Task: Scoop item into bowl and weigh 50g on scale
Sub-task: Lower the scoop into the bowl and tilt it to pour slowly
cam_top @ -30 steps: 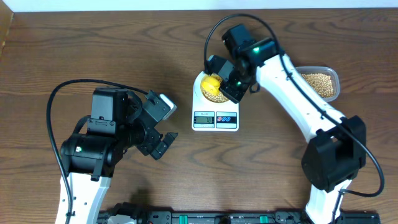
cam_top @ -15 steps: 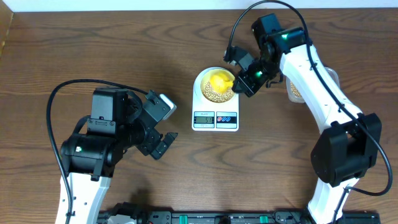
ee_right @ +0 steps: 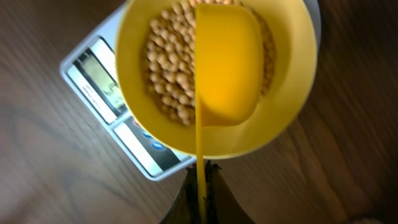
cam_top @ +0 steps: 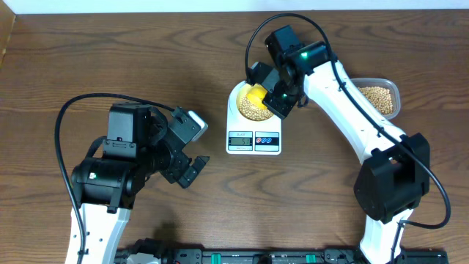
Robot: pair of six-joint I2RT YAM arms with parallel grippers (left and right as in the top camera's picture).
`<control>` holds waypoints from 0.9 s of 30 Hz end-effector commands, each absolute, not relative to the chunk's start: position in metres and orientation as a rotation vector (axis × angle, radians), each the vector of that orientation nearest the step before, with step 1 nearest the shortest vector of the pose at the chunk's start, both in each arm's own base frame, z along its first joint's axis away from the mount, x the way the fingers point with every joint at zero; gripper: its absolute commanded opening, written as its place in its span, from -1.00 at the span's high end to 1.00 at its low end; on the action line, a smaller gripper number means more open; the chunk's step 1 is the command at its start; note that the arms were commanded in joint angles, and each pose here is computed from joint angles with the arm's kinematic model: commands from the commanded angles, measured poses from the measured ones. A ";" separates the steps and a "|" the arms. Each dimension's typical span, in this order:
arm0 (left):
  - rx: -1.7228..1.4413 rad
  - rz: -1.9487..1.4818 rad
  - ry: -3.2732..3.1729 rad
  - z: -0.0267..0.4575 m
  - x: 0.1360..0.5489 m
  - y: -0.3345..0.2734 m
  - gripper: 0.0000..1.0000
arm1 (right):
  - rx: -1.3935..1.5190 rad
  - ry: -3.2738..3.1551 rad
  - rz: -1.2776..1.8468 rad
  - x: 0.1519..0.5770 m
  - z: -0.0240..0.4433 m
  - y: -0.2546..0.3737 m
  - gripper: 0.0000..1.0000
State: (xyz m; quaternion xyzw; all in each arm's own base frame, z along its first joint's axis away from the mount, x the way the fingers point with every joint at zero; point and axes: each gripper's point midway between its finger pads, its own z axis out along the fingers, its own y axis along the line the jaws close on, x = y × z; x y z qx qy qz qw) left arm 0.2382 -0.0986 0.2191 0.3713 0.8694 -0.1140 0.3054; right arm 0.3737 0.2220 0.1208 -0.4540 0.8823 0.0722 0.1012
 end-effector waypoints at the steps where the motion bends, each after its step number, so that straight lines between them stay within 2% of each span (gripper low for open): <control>1: 0.993 -0.283 2.279 0.226 0.241 -0.097 -0.98 | -1.394 2.611 0.070 0.376 0.113 0.214 0.98; 23: 0.993 -0.283 2.279 0.226 0.241 -0.097 -0.96 | -1.473 2.626 0.207 0.350 0.105 0.233 0.98; 27: 0.993 -0.283 2.279 0.226 0.241 -0.097 -0.98 | -1.495 2.649 0.167 0.352 0.092 0.229 0.98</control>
